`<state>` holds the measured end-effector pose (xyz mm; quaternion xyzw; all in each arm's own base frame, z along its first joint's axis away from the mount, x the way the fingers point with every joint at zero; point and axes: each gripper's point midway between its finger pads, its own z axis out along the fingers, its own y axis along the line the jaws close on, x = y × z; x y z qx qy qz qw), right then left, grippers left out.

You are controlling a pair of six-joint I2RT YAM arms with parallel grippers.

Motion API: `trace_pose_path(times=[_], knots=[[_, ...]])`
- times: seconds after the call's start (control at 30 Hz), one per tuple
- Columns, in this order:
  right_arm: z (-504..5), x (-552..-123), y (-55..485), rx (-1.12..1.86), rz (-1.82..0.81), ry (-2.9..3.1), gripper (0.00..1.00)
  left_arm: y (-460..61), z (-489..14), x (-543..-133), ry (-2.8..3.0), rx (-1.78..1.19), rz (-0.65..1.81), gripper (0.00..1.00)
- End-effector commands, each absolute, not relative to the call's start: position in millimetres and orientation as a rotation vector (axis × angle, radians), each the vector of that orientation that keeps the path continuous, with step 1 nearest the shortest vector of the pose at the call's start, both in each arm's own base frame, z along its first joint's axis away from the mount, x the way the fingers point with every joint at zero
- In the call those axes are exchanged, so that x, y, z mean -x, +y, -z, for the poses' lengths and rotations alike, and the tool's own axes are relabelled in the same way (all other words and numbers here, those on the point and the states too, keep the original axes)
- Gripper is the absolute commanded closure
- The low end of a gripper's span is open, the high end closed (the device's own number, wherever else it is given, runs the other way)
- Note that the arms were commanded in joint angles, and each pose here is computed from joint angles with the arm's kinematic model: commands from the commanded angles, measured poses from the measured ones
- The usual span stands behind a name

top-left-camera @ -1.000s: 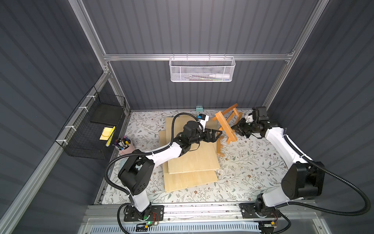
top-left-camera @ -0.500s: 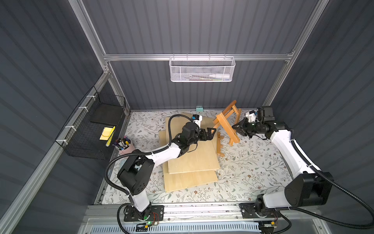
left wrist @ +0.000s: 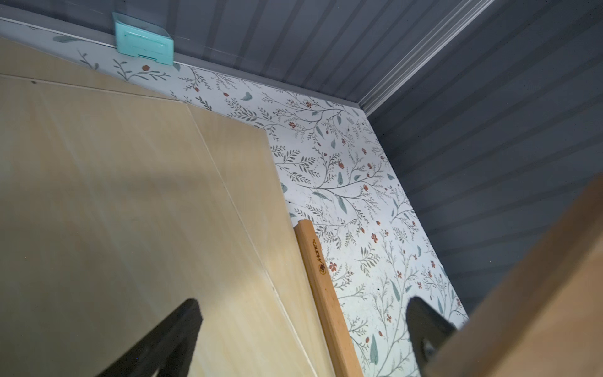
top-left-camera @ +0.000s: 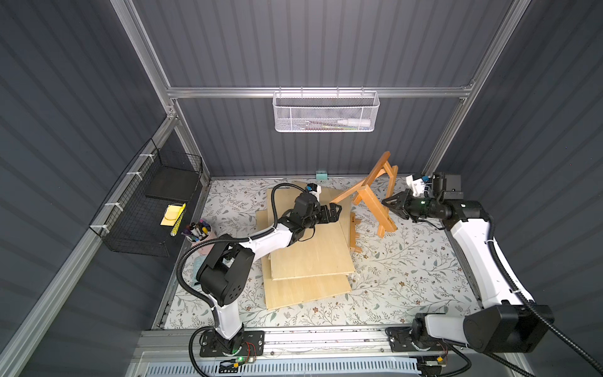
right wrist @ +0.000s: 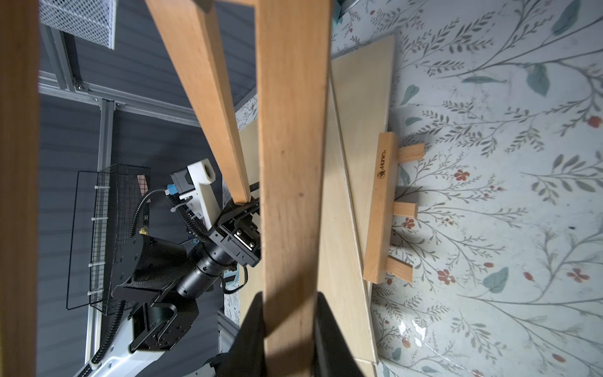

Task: Assemble the easel
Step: Unfold the easel, then place the easel at the corner of the board.

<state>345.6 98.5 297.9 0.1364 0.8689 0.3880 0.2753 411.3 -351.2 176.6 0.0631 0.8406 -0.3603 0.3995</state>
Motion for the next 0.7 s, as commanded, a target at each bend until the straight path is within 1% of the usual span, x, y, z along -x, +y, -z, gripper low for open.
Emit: trace_pose_path(times=[0.0, 0.07, 0.13, 0.2, 0.3, 0.4, 0.5, 0.67], knots=[[-333.9, -347.6, 80.2, -0.294, -0.873, 2.245, 0.96, -332.5, -189.1, -419.3, 2.129, -0.133, 0.797, 0.01], [-333.8, -353.9, 53.4, -0.357, -0.666, 2.224, 0.96, -325.1, -195.0, -417.9, 2.137, -0.121, 0.758, 0.01], [-331.8, -360.3, 21.9, -0.432, -0.445, 2.189, 0.96, -307.0, -195.3, -419.0, 2.179, -0.065, 0.64, 0.01], [-329.5, -365.6, -9.2, -0.505, -0.241, 2.129, 0.95, -277.6, -187.9, -418.8, 2.255, 0.031, 0.459, 0.01], [-326.4, -367.0, -51.7, -0.608, 0.065, 2.021, 0.96, -254.7, -182.2, -411.1, 2.321, 0.062, 0.311, 0.01], [-320.5, -368.5, -78.0, -0.645, 0.366, 1.928, 0.97, -225.1, -173.4, -400.0, 2.393, 0.171, 0.193, 0.01], [-308.3, -375.7, -91.0, -0.68, 0.528, 1.85, 0.97, -208.0, -171.2, -391.4, 2.411, 0.229, 0.168, 0.01], [-269.7, -393.1, -102.7, -0.765, 0.635, 1.807, 0.95, -189.2, -177.1, -382.8, 2.38, 0.276, 0.132, 0.01]])
